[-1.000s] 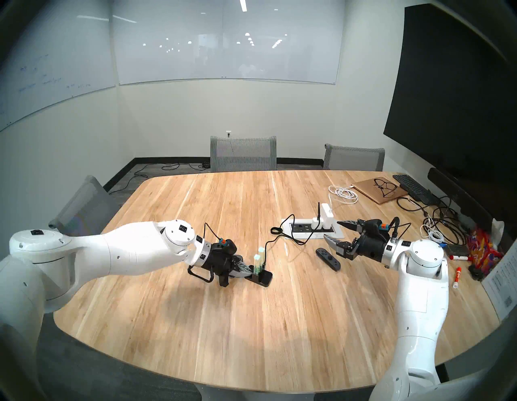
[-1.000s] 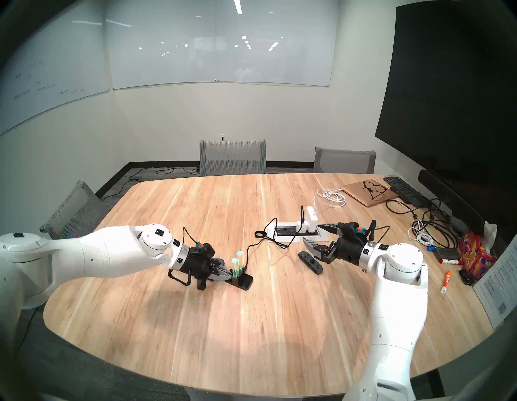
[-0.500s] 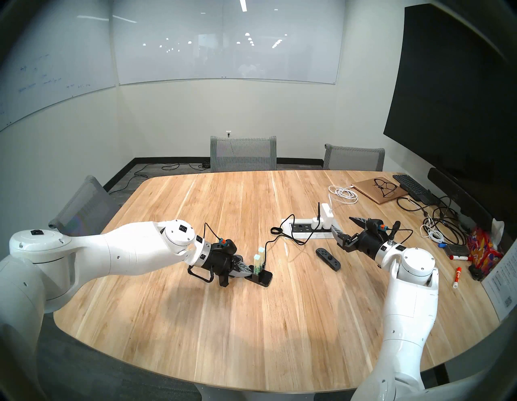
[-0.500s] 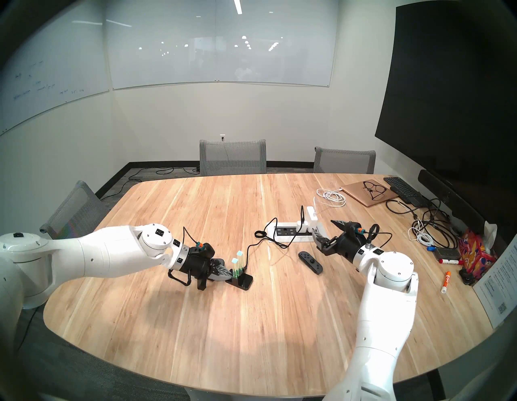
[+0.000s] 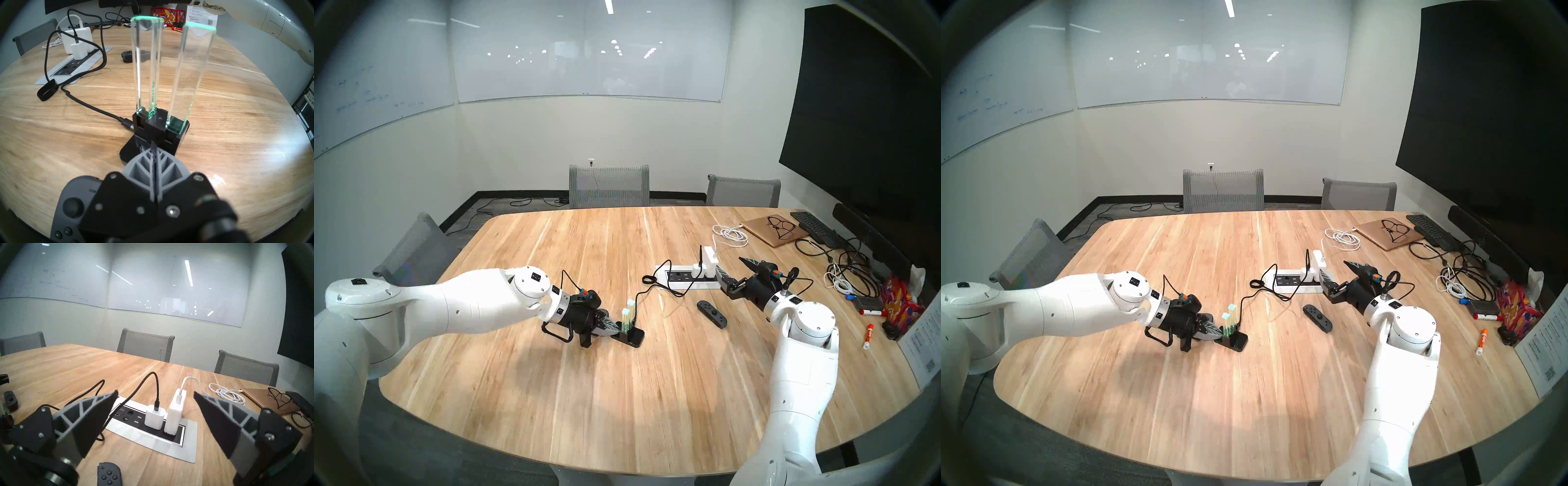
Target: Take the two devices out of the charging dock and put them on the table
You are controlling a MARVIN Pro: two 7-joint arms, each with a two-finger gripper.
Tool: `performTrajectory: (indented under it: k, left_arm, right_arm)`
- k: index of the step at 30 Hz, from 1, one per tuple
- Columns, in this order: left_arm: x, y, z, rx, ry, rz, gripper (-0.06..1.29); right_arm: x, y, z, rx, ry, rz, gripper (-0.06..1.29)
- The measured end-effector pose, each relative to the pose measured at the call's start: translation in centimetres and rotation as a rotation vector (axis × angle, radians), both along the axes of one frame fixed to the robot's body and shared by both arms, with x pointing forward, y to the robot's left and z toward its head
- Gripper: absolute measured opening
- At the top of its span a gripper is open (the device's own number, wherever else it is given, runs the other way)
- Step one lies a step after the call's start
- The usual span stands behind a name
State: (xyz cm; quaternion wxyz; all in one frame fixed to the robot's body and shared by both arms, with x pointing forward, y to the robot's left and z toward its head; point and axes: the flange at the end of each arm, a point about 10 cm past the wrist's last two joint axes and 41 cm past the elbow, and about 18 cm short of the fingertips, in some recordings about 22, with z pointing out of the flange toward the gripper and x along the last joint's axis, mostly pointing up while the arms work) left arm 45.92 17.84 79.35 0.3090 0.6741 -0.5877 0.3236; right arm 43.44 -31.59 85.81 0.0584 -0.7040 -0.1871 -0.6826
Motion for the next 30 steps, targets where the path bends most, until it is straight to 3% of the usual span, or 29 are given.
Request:
performTrajectory:
  k: [19, 30]
  left_arm:
    - [-1.0, 0.9, 0.8, 0.004, -0.008, 0.047, -0.02]
    - [-0.4, 3.0, 3.2, -0.028, -0.088, 0.145, -0.02]
  right_arm:
    - [0.1, 0.2, 0.0, 0.002, -0.006, 0.001, 1.2]
    - [0.1, 0.2, 0.0, 0.002, -0.007, 0.0, 1.2]
